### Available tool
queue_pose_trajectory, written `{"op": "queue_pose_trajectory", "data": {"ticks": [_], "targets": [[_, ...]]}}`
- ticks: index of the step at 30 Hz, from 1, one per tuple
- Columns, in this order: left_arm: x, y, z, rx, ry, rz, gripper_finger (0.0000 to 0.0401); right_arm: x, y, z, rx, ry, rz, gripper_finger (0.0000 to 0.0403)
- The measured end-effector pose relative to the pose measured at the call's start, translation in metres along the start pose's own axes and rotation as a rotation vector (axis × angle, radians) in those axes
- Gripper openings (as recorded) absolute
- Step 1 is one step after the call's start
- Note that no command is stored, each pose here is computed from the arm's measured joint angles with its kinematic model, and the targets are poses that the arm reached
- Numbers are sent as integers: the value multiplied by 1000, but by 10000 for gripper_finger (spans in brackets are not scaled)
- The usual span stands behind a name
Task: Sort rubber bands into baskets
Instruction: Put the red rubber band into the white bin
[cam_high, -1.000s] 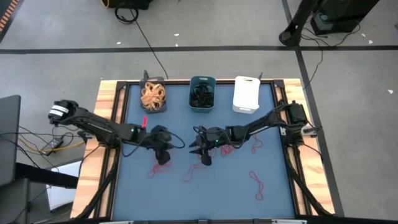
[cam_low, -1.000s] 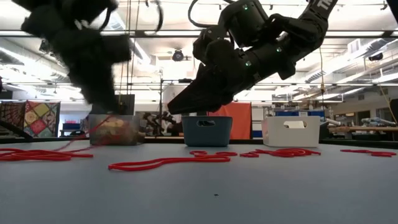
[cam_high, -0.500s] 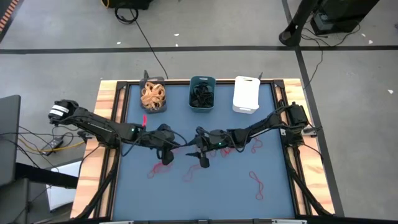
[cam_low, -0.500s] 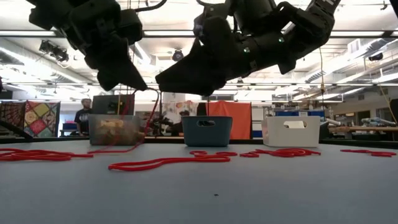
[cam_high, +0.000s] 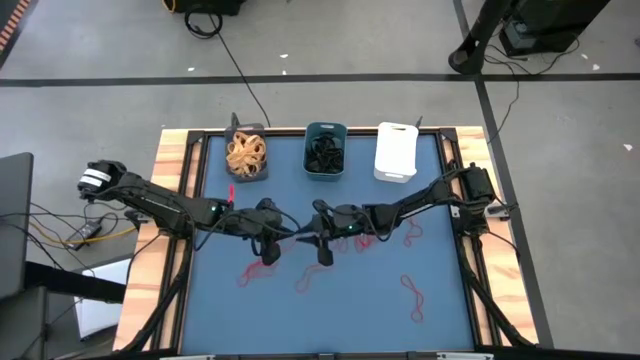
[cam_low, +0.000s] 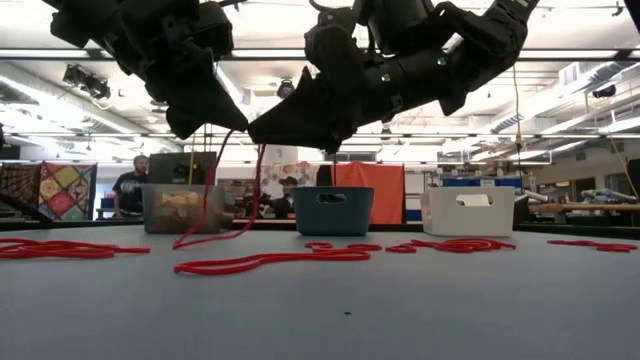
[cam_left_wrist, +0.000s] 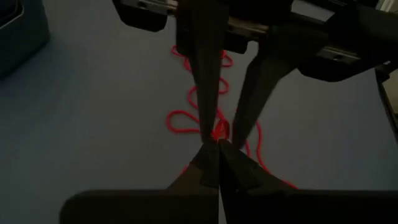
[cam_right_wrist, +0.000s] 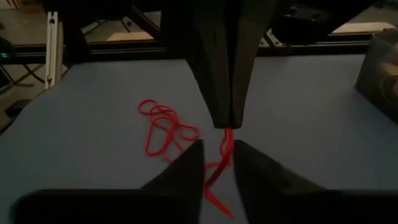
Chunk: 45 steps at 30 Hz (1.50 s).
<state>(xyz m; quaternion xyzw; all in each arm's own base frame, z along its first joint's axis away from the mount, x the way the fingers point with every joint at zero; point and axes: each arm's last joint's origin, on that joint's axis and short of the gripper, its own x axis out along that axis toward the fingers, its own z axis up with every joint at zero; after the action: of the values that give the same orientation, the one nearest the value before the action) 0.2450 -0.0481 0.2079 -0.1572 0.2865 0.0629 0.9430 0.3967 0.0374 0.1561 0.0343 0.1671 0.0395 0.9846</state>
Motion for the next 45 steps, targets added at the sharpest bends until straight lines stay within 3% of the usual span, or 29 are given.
{"op": "queue_pose_trajectory", "data": {"ticks": [3,5,12,18,22,28,35,45], "targets": [[0,-1,1,-4,-15,-5,1,0,0,-2,1,24,-2,32],[0,-1,3,-9,-28,-6,4,0,0,-3,-3,34,-9,13],[2,4,-7,-6,-24,30,49,-12,-4,0,-19,129,-159,7],[4,15,-25,3,-1,119,107,-48,-7,32,-98,182,-348,5],[5,18,-33,-5,-9,116,128,-81,-11,53,-171,224,-470,5],[6,19,-34,-12,-25,100,131,-140,-34,78,-191,293,-658,4],[6,20,-33,-30,-58,141,131,-202,-66,95,-112,315,-801,4],[6,22,-32,-62,-107,228,131,-240,-111,82,9,464,-1042,9]]}}
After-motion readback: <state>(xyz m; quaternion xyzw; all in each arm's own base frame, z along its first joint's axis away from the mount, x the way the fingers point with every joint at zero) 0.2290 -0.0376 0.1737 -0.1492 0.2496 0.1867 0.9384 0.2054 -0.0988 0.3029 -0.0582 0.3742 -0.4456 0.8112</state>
